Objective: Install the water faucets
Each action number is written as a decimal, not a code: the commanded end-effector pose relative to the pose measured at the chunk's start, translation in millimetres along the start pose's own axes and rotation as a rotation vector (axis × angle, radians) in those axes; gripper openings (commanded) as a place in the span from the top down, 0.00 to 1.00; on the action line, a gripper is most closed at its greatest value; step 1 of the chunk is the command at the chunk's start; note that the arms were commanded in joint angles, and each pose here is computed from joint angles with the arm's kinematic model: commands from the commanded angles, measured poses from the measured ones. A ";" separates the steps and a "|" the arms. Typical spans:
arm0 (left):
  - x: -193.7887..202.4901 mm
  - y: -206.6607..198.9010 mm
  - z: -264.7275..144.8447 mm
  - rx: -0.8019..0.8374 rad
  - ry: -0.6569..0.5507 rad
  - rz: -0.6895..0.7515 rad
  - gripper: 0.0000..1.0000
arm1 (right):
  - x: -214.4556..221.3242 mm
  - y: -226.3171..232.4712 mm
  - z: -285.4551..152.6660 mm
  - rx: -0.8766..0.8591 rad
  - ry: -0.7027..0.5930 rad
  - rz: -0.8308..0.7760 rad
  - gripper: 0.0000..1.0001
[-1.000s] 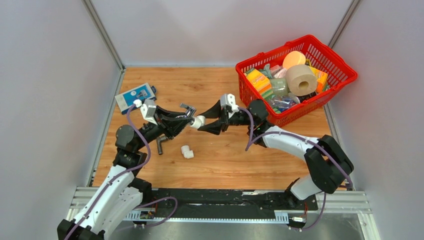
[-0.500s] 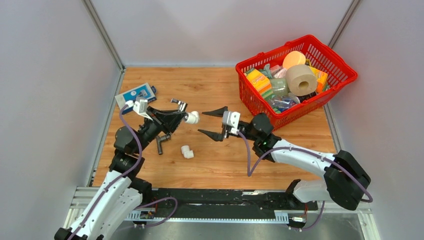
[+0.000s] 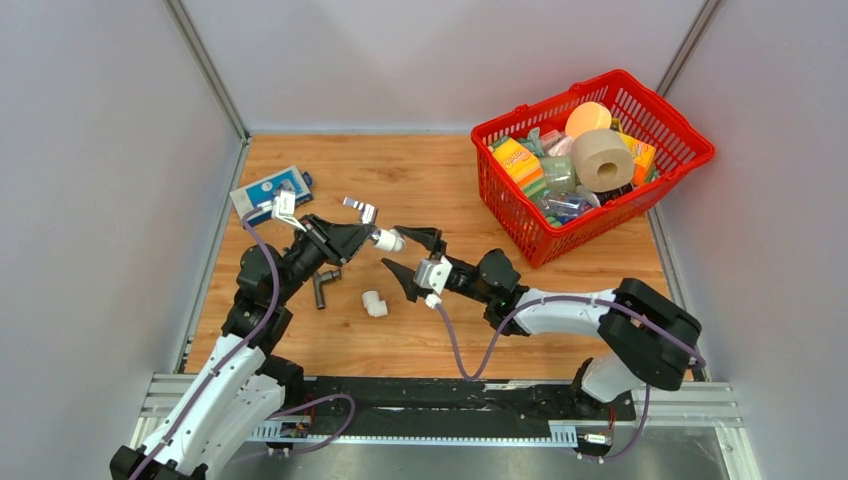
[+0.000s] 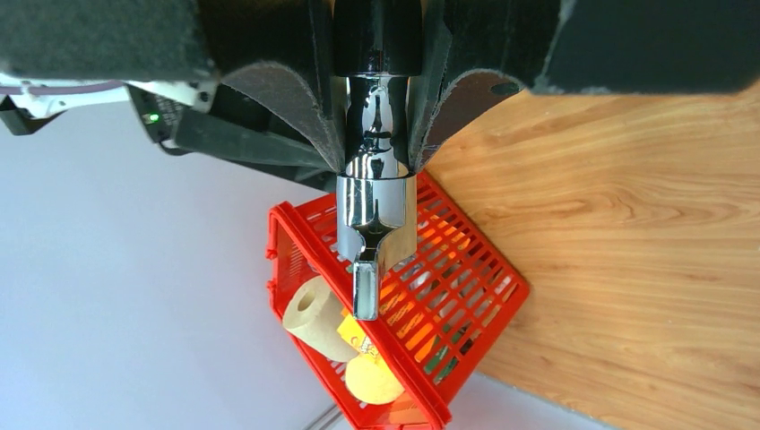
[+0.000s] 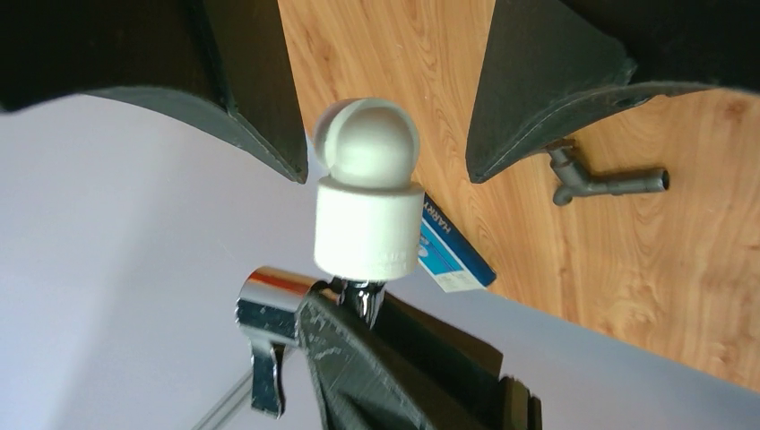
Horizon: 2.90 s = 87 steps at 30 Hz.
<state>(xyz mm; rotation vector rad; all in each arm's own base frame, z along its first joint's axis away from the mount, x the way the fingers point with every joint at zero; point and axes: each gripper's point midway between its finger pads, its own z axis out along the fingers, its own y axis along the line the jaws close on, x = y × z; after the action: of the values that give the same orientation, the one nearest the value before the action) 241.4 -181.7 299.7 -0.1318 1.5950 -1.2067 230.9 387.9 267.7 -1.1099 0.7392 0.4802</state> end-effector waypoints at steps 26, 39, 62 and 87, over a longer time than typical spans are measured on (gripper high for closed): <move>-10.3 -111.5 -28.2 0.710 -0.148 0.758 1.00 | -75.2 -28.1 0.1 -0.247 -0.166 1.255 1.00; -33.6 -28.9 -16.4 0.121 -0.153 0.371 1.00 | -35.3 -41.7 -11.2 -0.058 -0.092 0.748 0.33; -15.4 -2.6 1.4 -0.051 -0.042 -0.084 1.00 | -28.9 3.2 -5.1 0.015 -0.037 -0.124 0.28; -32.0 -30.5 -1.8 0.025 -0.083 -0.170 1.00 | 2.2 -3.4 9.6 0.306 0.058 -0.494 0.39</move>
<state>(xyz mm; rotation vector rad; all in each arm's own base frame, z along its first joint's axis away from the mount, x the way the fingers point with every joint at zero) 250.5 -170.7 281.2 -0.3661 1.7081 -1.1947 230.1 405.0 244.6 -1.1240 0.5859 0.0397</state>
